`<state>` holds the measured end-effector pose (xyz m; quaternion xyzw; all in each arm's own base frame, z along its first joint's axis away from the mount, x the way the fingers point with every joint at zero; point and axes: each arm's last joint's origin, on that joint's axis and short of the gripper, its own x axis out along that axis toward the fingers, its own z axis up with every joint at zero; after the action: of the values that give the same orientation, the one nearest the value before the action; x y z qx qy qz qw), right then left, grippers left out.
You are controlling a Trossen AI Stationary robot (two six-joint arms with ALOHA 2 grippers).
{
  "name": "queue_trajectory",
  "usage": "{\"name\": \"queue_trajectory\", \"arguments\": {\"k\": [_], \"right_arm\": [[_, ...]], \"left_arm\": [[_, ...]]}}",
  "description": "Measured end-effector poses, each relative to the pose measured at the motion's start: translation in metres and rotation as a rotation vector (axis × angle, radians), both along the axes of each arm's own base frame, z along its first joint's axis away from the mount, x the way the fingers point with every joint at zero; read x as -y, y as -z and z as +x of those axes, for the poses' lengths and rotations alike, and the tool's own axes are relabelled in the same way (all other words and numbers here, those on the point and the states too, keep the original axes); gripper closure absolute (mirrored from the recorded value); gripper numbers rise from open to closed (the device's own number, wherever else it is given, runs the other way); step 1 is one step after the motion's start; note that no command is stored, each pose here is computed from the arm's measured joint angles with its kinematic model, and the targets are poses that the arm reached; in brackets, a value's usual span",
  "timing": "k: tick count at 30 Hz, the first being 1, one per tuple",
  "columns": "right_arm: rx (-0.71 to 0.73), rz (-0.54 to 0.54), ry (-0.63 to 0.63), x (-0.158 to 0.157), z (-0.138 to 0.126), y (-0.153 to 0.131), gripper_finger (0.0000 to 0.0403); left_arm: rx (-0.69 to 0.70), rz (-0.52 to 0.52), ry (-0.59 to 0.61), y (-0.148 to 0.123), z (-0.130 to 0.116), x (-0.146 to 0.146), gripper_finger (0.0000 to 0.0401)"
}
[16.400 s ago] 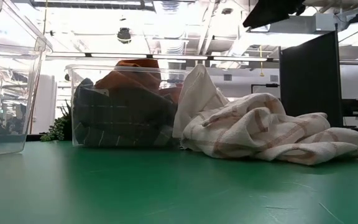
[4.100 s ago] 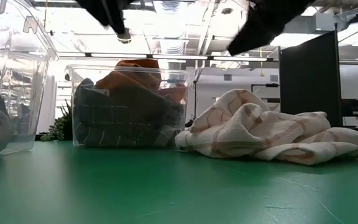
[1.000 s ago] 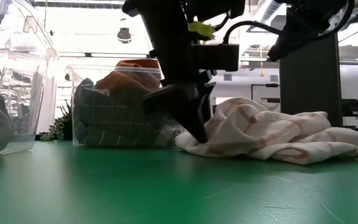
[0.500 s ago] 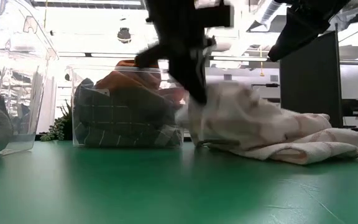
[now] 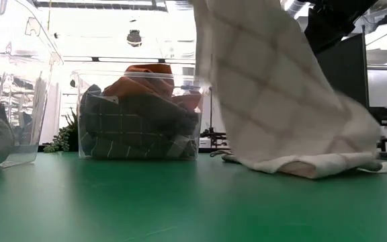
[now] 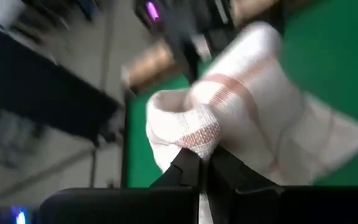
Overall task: Sort towels by color in basket
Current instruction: Put the white patterned towel into the bottom transparent bin
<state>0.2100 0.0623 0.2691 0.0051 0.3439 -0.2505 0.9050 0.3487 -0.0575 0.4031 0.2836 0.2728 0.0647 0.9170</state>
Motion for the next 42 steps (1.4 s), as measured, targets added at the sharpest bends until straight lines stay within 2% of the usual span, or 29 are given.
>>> {"name": "queue_trajectory", "arguments": {"k": [4, 8, 12, 16, 18, 23, 27, 31, 36, 39, 42], "right_arm": [[-0.001, -0.003, -0.002, 0.0, 0.0, 0.0, 0.0184], [-0.003, -0.006, -0.004, 0.0, 0.0, 0.0, 0.0184], [-0.001, -0.006, 0.0, 0.001, 0.0, 0.0, 0.0184], [0.014, -0.006, 0.002, 0.002, 0.002, -0.001, 0.0184], [0.023, -0.006, -0.001, 0.002, 0.003, -0.002, 0.0184], [0.032, -0.011, -0.012, 0.001, 0.004, -0.003, 0.0184], [0.03, -0.013, -0.011, 0.002, 0.005, -0.003, 0.0184], [0.032, -0.015, -0.011, 0.002, 0.005, -0.003, 0.0184], [0.045, -0.012, -0.001, 0.005, 0.007, -0.004, 0.0184], [0.054, -0.008, 0.007, 0.006, 0.008, -0.004, 0.0184], [0.066, -0.004, 0.005, 0.006, 0.009, -0.005, 0.0184]], "left_arm": [[0.226, -0.001, 0.023, -0.052, -0.04, -0.004, 0.04], [0.455, -0.057, 0.037, -0.097, -0.087, -0.01, 0.04], [0.63, -0.184, 0.102, -0.127, -0.132, -0.017, 0.0399], [0.751, -0.281, 0.167, -0.145, -0.168, -0.022, 0.0394], [0.784, -0.316, 0.265, -0.152, -0.189, -0.024, 0.0393], [0.838, -0.4, 0.634, -0.165, -0.248, -0.028, 0.0391], [0.813, -0.553, 0.785, -0.167, -0.279, -0.031, 0.0391], [0.725, -0.687, 0.847, -0.163, -0.28, -0.029, 0.0391], [0.598, -0.776, 0.852, -0.156, -0.256, -0.019, 0.039], [0.46, -0.792, 0.772, -0.142, -0.238, -0.013, 0.039], [0.27, -0.824, 0.614, -0.121, -0.22, -0.008, 0.039]]}}
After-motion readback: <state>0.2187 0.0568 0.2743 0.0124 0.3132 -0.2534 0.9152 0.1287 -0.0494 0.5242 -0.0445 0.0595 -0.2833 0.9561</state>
